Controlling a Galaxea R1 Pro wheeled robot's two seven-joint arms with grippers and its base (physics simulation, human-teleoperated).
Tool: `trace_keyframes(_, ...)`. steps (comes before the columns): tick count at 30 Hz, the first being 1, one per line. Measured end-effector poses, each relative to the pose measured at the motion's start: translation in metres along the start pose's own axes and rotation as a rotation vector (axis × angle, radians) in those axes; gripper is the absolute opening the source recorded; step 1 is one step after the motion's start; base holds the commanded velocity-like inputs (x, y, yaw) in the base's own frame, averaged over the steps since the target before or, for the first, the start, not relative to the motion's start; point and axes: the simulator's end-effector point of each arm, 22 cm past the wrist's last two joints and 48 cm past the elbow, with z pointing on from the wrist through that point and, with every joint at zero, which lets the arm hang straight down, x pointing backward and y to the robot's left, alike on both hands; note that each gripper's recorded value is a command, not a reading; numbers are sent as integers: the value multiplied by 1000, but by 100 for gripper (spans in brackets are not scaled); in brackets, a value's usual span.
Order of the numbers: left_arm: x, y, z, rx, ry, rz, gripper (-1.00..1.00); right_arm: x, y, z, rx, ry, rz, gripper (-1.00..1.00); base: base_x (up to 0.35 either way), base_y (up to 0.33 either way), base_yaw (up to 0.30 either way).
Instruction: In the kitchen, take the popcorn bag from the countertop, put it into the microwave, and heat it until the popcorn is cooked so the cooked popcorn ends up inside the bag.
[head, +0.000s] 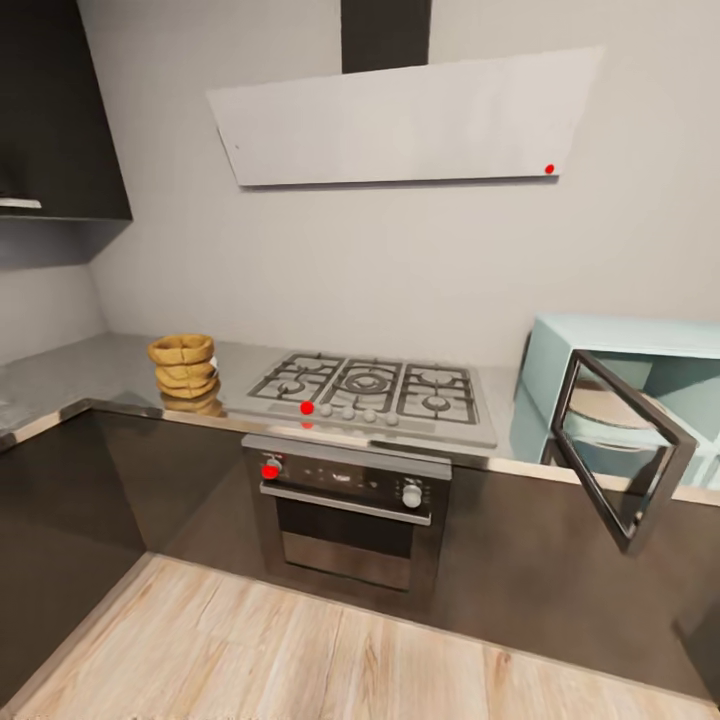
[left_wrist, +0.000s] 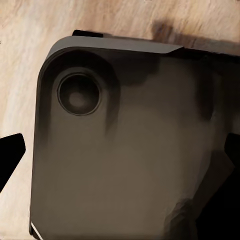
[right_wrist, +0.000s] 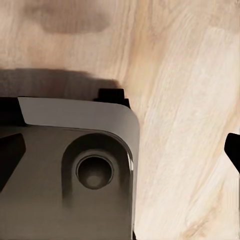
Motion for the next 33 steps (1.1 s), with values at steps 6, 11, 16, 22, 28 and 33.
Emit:
trace_keyframes(6, 0, 0, 0, 0, 0, 0, 100, 0, -1, 0, 1, 0, 0, 100, 102, 0, 289)
trace_keyframes(11, 0, 0, 0, 0, -1, 1, 100, 0, 1, 0, -3, 1, -31, 100, 34, 0, 289)
trace_keyframes(16, 0, 0, 0, 0, -1, 1, 100, 0, 4, 0, -8, 2, -60, 100, 2, 0, 289)
trace_keyframes(22, 0, 0, 0, 0, -1, 1, 100, 0, 2, 0, -4, 1, -62, 100, 0, 0, 289)
trace_keyframes(28, -1, 0, 0, 0, -3, 0, 100, 0, 1, 0, -3, 0, -62, 100, 0, 0, 289)
trace_keyframes(33, -1, 0, 0, 0, -3, 0, 100, 0, 1, 0, -3, 0, -62, 100, 0, 0, 289)
